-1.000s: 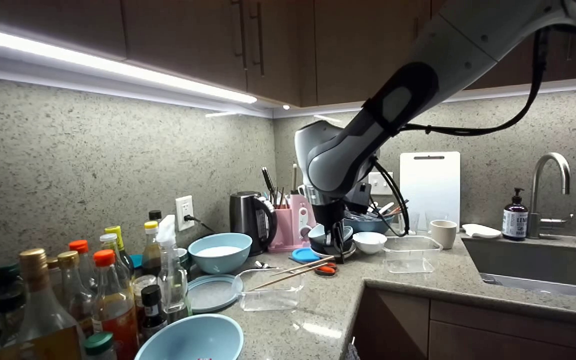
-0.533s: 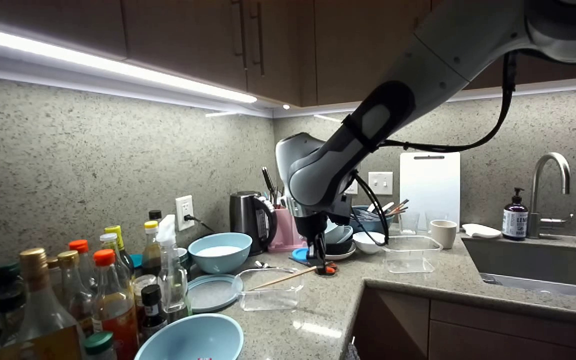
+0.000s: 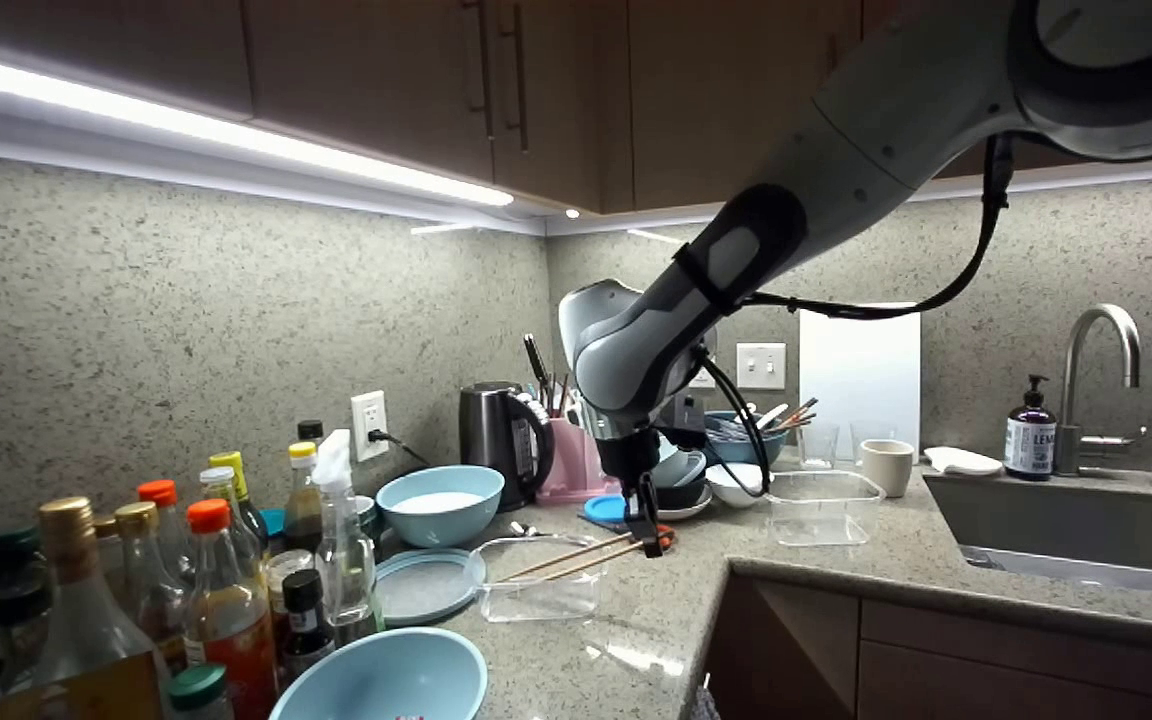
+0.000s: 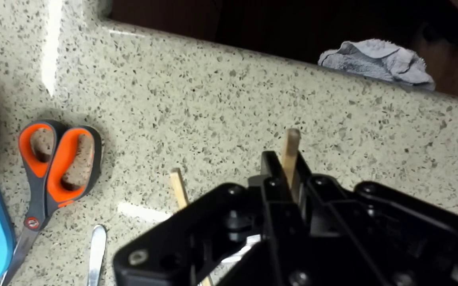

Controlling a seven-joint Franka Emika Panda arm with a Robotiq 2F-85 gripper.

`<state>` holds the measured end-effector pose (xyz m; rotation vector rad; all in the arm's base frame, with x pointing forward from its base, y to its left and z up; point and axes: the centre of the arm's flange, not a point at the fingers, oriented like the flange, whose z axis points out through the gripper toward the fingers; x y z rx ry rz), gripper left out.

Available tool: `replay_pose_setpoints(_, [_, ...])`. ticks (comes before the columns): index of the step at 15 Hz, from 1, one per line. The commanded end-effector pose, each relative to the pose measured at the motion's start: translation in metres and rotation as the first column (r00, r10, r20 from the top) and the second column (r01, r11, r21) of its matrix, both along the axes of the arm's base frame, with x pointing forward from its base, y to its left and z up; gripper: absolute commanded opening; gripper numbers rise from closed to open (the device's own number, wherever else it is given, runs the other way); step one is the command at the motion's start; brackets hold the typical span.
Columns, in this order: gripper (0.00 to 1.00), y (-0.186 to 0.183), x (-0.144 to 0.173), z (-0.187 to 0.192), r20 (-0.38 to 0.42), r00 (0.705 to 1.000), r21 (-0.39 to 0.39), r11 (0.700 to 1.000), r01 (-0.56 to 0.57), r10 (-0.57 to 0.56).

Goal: Move the chopstick from the right bowl to the left bowl

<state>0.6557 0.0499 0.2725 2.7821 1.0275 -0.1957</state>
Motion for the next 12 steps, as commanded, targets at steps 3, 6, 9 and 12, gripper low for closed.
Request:
replay_pose_setpoints(3, [0.02, -0.030, 0.017, 0.003, -0.057, 0.998, 0.080, 0.997, 0.012, -0.008])
replay_pose_setpoints(6, [0.03, -0.030, 0.026, -0.002, -0.060, 0.998, 0.122, 0.992, 0.001, 0.006])
replay_pose_setpoints(9, [0.02, -0.025, 0.032, -0.013, -0.067, 0.998, 0.152, 0.988, -0.007, 0.018])
replay_pose_setpoints(12, [0.02, -0.018, 0.037, -0.021, -0.069, 0.997, 0.150, 0.988, -0.028, 0.039])
